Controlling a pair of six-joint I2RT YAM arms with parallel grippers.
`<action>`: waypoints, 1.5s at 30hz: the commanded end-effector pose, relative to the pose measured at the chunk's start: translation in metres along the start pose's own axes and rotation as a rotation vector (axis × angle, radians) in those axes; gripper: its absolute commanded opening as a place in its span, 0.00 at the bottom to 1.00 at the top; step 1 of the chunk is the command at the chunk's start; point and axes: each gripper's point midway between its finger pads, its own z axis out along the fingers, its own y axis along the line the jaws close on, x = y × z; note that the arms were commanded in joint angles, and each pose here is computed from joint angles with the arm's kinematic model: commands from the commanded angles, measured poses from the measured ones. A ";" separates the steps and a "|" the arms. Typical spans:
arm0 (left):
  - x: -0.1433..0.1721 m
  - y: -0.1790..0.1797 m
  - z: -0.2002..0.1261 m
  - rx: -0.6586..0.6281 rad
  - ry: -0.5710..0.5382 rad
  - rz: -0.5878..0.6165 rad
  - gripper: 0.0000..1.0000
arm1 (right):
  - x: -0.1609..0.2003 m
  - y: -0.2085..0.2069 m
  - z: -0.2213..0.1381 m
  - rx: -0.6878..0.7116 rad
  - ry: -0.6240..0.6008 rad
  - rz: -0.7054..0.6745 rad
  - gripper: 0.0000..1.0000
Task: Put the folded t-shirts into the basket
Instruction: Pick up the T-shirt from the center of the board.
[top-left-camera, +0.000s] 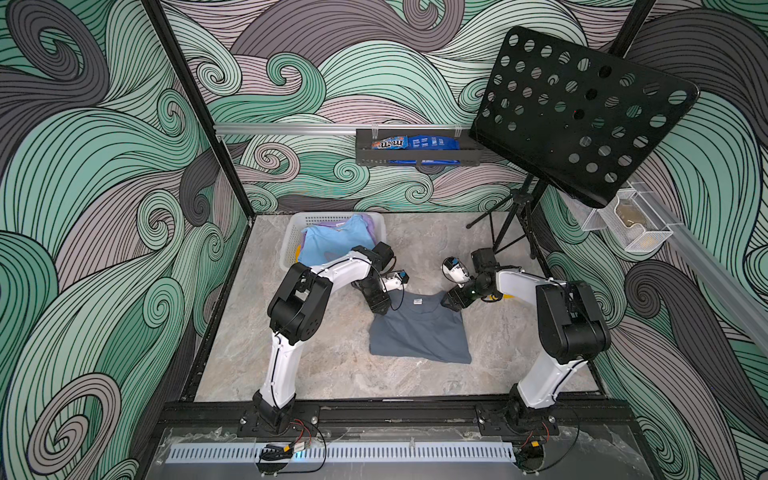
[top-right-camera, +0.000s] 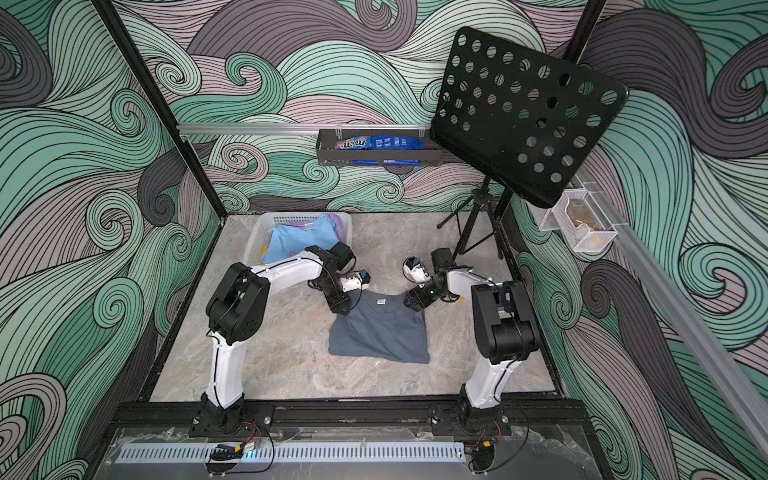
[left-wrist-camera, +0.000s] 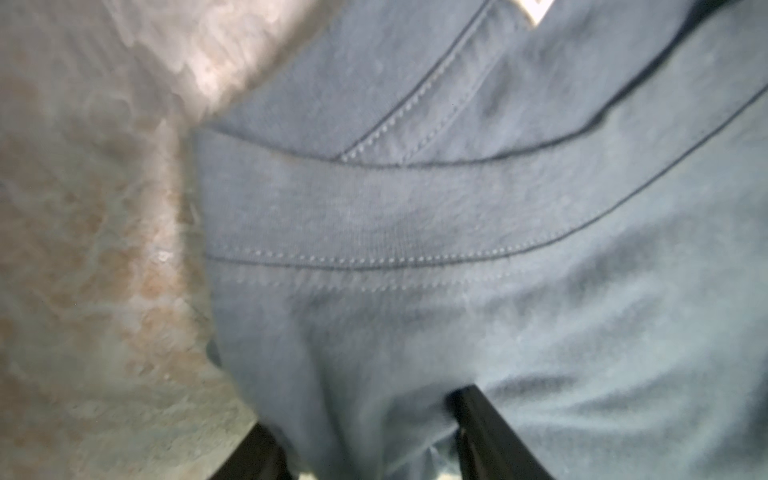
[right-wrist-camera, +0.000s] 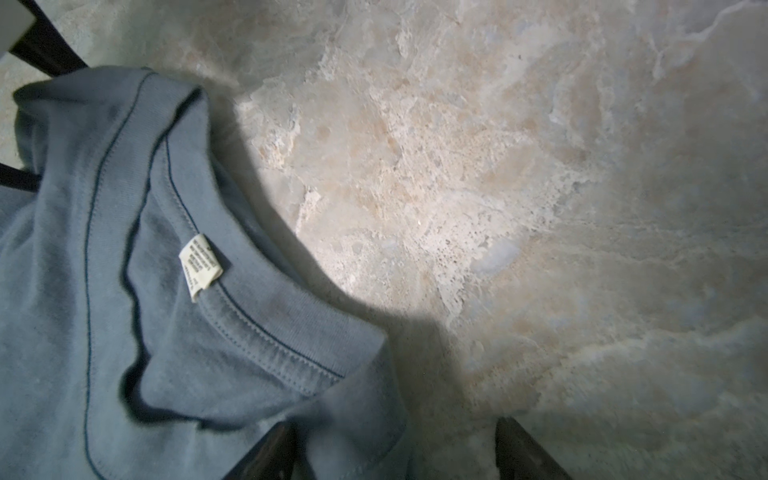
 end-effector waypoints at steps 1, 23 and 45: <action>0.012 -0.009 0.015 0.046 0.053 -0.021 0.46 | 0.036 0.005 0.014 -0.011 0.133 0.035 0.79; 0.020 -0.025 0.004 0.054 0.064 -0.174 0.00 | 0.059 0.033 0.015 -0.057 0.225 -0.049 0.70; 0.008 -0.017 -0.060 0.071 -0.211 -0.278 0.00 | -0.064 0.088 -0.067 -0.285 -0.269 -0.129 0.00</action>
